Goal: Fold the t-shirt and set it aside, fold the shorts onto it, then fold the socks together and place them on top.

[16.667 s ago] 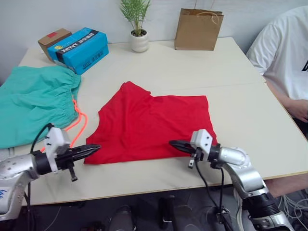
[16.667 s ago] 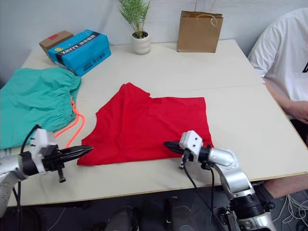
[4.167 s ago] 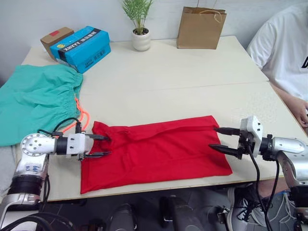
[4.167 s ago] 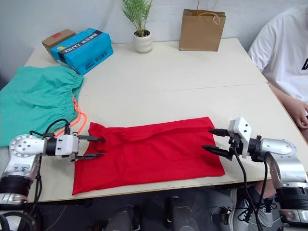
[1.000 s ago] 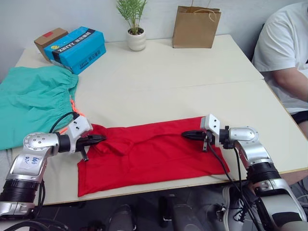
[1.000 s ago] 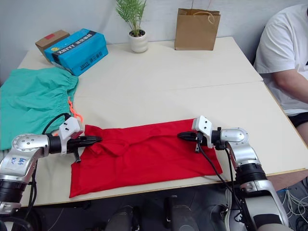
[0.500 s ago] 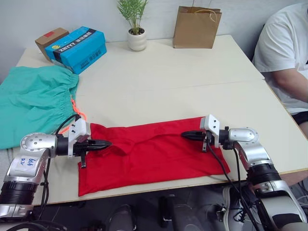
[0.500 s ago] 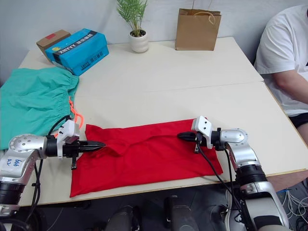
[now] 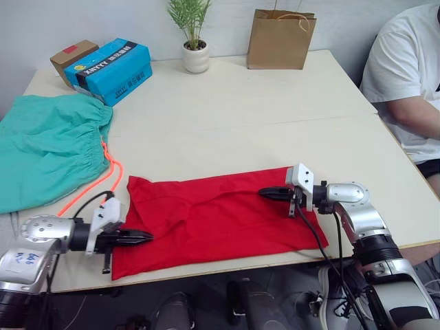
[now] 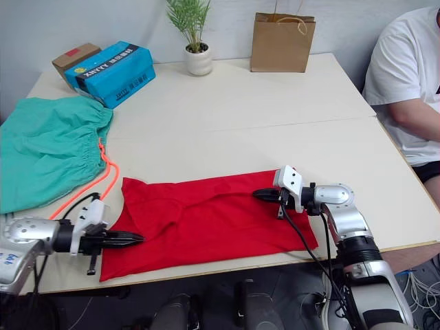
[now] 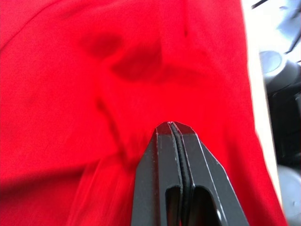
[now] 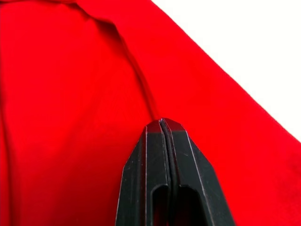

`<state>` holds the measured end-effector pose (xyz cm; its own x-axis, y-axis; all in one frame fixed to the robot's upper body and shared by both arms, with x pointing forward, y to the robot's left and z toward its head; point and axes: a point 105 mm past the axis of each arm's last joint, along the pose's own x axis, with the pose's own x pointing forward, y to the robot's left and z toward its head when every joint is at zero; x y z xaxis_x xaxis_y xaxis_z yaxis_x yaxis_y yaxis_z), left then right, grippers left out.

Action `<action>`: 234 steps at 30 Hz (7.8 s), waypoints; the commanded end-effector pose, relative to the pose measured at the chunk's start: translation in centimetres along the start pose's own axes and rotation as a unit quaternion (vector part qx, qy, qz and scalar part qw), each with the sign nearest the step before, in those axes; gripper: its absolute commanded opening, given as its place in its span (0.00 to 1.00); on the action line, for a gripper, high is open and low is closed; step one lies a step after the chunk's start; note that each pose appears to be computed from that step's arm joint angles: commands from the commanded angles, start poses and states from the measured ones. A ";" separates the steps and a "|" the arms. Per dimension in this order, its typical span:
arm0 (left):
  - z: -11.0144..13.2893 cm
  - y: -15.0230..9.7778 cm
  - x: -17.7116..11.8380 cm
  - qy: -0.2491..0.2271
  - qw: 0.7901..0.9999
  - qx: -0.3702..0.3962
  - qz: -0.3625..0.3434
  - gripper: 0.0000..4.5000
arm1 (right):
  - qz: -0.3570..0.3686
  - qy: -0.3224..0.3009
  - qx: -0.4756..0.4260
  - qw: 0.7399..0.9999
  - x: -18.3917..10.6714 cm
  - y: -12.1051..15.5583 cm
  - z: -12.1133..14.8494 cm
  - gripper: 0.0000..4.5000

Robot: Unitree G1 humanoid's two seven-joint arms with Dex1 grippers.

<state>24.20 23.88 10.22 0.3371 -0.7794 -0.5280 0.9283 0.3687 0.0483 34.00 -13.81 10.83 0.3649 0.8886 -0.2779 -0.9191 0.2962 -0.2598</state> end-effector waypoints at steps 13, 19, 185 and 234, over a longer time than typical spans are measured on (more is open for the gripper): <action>2.4 3.1 2.5 -0.075 0.990 -0.019 0.117 0.00 | -0.021 -0.097 0.006 0.995 1.5 1.2 3.6 0.00; 1.1 4.1 3.4 -0.065 0.982 -0.050 0.172 0.00 | -0.051 -0.171 0.036 0.983 3.7 1.8 6.5 0.00; 8.1 11.6 7.0 -0.070 0.997 0.022 0.020 1.00 | -0.301 0.100 0.510 0.799 -14.2 2.3 -3.6 0.99; 3.3 0.0 3.8 -0.207 0.886 -0.203 0.362 0.01 | -0.304 -0.014 0.196 0.932 2.6 -12.0 2.2 0.00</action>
<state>26.33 19.65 9.55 0.9298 -0.3239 -0.1746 0.3068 0.9444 -0.1181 45.29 -14.46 13.38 0.8325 0.5055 -0.2269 -0.5182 0.8552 0.0039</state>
